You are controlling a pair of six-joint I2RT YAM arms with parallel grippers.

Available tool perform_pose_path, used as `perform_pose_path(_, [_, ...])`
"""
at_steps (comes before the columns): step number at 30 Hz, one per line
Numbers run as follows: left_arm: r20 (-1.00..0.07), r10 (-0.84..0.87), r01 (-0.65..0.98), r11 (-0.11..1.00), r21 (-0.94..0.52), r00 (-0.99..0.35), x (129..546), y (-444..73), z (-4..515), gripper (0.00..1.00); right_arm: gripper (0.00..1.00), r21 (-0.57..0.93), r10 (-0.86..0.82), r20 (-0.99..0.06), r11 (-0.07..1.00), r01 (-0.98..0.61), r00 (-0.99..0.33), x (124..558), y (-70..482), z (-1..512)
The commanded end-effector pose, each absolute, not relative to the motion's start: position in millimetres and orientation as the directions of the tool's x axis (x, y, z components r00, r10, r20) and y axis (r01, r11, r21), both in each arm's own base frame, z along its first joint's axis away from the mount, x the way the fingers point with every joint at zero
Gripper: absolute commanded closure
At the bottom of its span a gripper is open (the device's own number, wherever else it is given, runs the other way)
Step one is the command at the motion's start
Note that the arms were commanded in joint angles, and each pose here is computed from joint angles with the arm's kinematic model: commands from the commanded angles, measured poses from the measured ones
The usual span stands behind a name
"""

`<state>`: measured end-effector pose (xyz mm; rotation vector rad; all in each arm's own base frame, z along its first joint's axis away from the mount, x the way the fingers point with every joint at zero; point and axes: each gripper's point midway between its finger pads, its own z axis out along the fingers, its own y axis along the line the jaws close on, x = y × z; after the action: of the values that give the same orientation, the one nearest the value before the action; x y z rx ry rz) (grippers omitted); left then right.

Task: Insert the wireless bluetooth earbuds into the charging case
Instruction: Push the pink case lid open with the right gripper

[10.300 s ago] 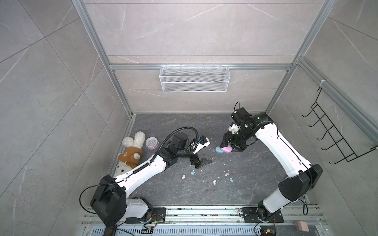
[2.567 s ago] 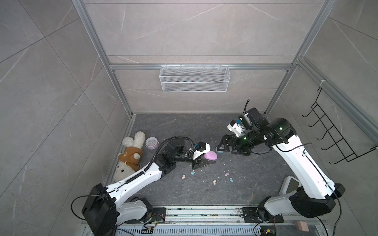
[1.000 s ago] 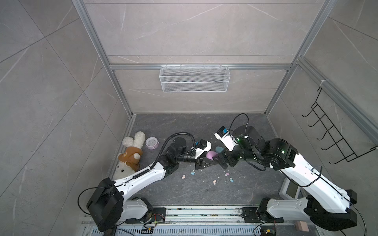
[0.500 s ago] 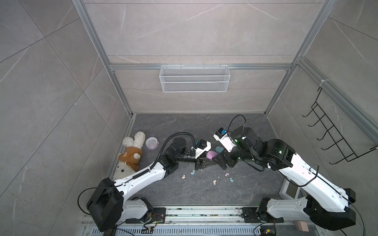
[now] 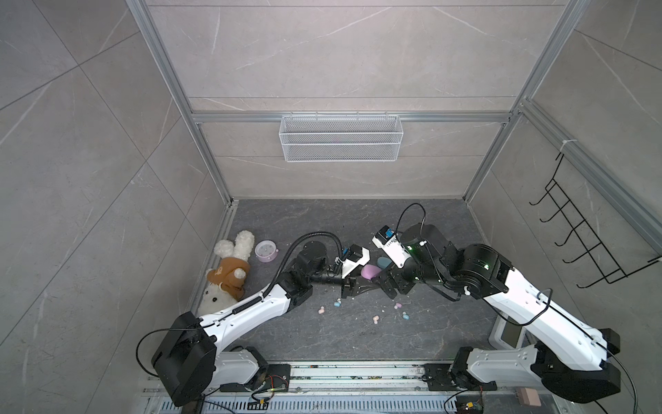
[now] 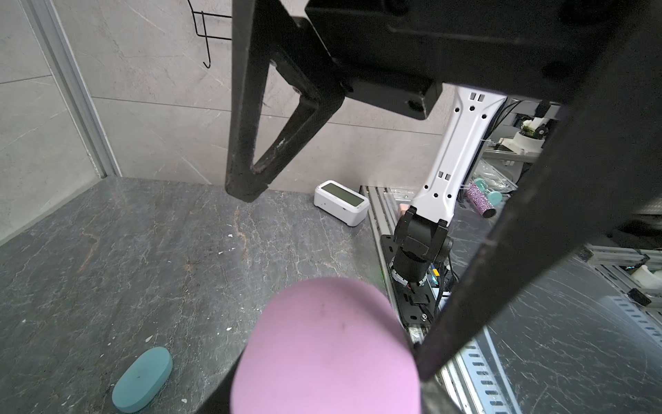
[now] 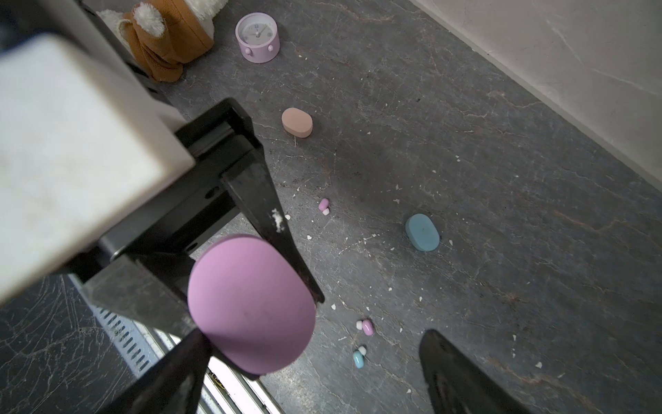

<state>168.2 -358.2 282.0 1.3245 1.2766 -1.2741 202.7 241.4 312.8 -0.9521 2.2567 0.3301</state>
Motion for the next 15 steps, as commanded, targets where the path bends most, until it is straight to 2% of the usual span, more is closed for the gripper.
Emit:
perform_pose_path(1, [-0.999,0.03,0.99,-0.135,0.031,0.035,156,-356,312,0.75,0.07,-0.095,-0.554,-0.649,0.739,-0.667,-0.521,214,230,310])
perform_pose_path(15, [-0.998,0.019,0.988,-0.148,0.053,0.056,149,-355,316,0.75,0.08,-0.152,-0.481,-0.7,0.823,-0.548,-0.528,231,213,335])
